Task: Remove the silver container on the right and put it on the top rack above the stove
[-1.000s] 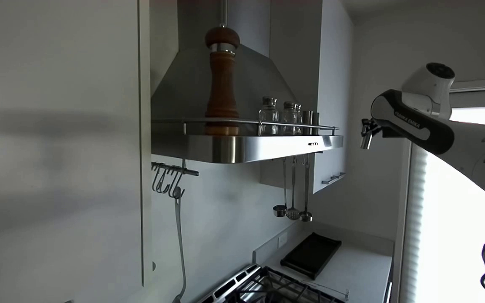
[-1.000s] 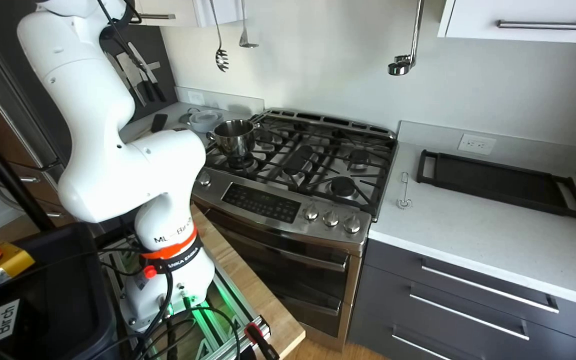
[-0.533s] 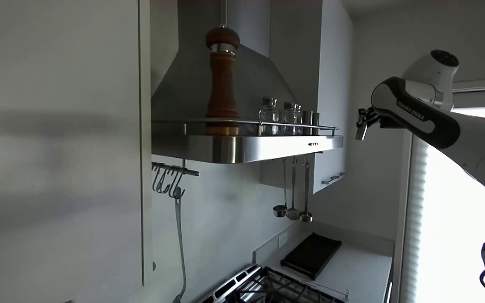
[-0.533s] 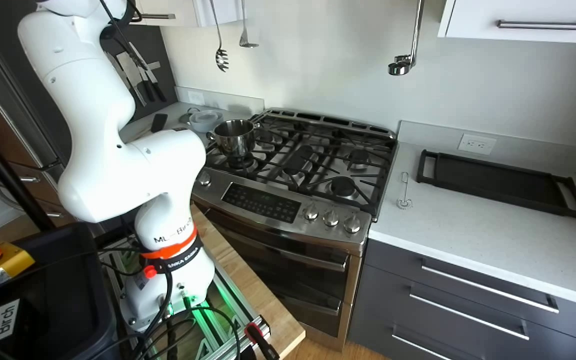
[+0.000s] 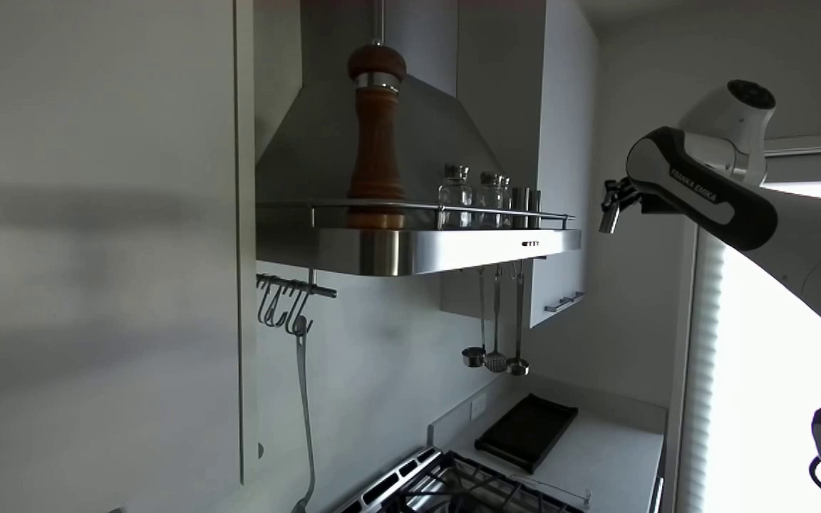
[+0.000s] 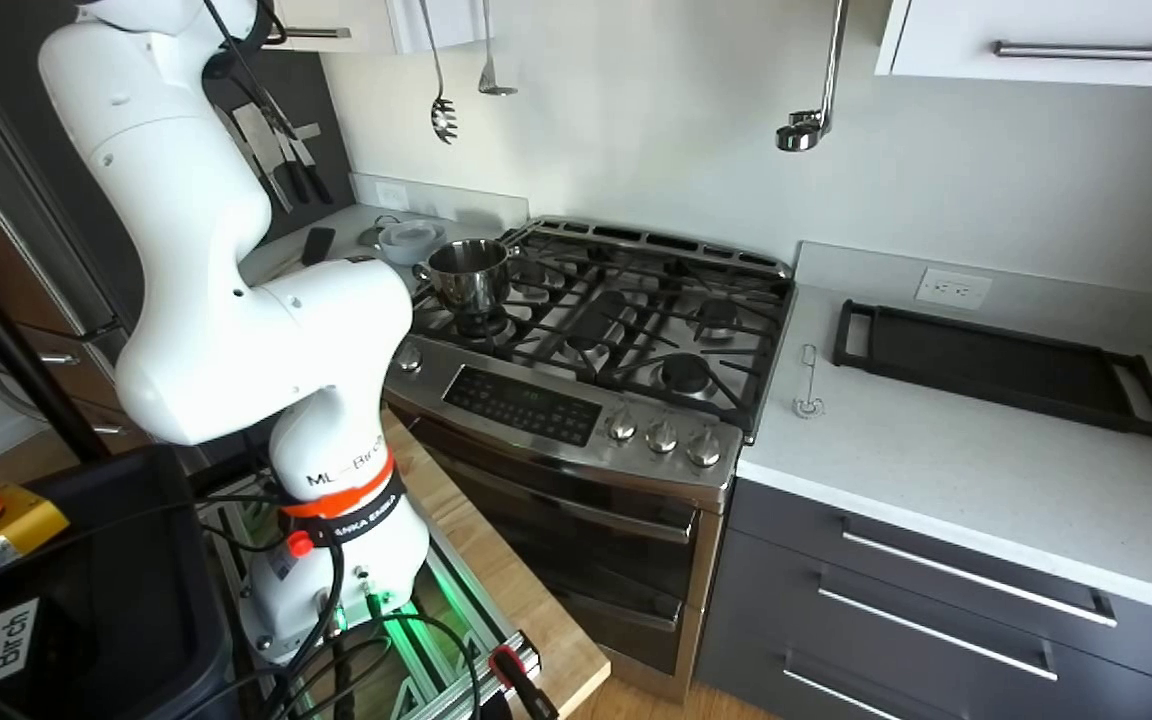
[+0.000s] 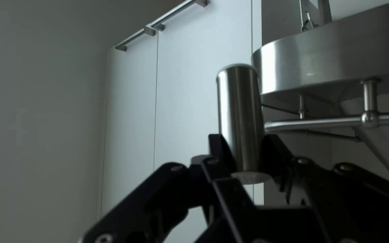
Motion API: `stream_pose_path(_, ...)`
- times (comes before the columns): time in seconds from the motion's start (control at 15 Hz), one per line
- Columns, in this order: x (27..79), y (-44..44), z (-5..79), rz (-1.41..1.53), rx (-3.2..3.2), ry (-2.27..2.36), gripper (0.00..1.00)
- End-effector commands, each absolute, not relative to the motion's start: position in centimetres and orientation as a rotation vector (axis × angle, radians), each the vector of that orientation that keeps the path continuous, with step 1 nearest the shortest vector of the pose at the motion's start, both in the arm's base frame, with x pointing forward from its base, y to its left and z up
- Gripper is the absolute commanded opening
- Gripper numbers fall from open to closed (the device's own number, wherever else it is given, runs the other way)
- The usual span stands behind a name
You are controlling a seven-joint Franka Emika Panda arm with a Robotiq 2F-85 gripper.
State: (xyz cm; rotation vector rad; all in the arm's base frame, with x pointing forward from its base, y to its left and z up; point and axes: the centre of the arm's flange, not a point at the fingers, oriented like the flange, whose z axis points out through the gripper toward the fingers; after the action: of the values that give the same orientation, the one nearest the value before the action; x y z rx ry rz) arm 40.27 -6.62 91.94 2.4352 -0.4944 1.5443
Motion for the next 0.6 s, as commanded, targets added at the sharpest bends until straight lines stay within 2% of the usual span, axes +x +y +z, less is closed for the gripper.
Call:
stream_pose_path(0.0, 39.2, -5.9, 95.1, 1.629, 2.423, -0.483, 0.11)
stream_pose_path(0.53, 40.6, -5.1, 98.6, 1.8, 2.488, -0.493, 0.11)
